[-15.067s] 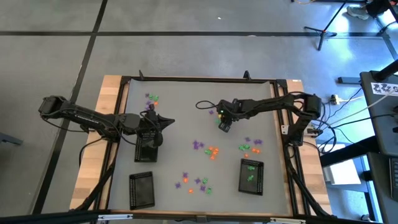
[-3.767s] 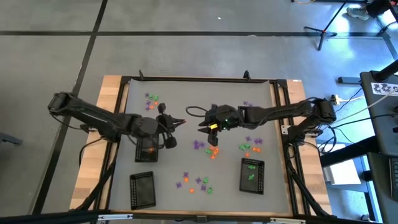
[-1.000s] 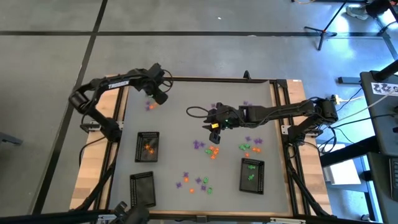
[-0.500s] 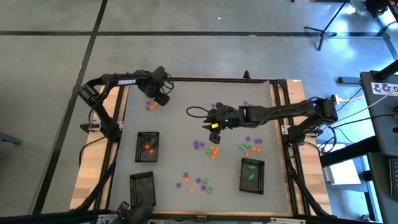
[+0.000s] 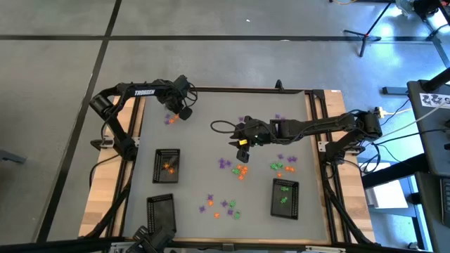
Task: Sort Halloween decoration
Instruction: Put the green skeleton toy into the bottom right black basket
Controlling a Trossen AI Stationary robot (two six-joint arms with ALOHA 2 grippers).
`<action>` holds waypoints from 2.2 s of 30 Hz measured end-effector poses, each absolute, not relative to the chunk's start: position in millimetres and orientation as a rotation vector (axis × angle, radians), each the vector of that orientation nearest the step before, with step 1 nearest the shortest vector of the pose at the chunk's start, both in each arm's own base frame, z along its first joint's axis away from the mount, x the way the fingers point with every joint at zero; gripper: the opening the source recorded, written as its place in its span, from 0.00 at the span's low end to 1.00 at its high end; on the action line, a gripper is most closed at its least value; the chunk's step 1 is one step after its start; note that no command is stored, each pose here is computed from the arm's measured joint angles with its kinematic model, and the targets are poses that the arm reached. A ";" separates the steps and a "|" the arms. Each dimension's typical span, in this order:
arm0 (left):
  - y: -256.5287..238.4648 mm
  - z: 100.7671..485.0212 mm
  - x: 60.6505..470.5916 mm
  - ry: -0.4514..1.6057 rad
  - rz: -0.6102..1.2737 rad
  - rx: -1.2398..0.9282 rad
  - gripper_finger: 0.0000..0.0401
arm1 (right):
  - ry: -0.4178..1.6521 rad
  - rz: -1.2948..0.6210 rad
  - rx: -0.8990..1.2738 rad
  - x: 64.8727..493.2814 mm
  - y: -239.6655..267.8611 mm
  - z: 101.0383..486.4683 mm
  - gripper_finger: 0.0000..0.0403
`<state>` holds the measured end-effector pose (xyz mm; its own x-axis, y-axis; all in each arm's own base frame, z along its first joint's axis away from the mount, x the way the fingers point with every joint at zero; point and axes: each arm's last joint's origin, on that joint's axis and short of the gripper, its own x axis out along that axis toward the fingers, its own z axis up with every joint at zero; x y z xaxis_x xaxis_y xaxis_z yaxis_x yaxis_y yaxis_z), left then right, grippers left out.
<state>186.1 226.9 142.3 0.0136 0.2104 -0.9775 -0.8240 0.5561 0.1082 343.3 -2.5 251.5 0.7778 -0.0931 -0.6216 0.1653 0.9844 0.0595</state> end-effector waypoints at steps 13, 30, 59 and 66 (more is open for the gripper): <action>202.2 219.3 212.8 1.044 0.600 -0.441 0.00 | 0.666 -0.140 0.113 343.2 -2.5 251.5 0.28; 51.9 304.5 254.8 0.537 0.214 -0.018 0.00 | 0.432 -0.074 0.096 350.4 7.4 242.6 0.28; -1.2 295.9 261.7 0.526 0.075 0.018 0.00 | 0.145 0.022 -0.036 347.3 8.7 233.8 0.30; -1.8 297.8 262.7 0.504 0.074 0.011 0.00 | 0.102 0.020 -0.029 353.1 8.9 230.3 0.49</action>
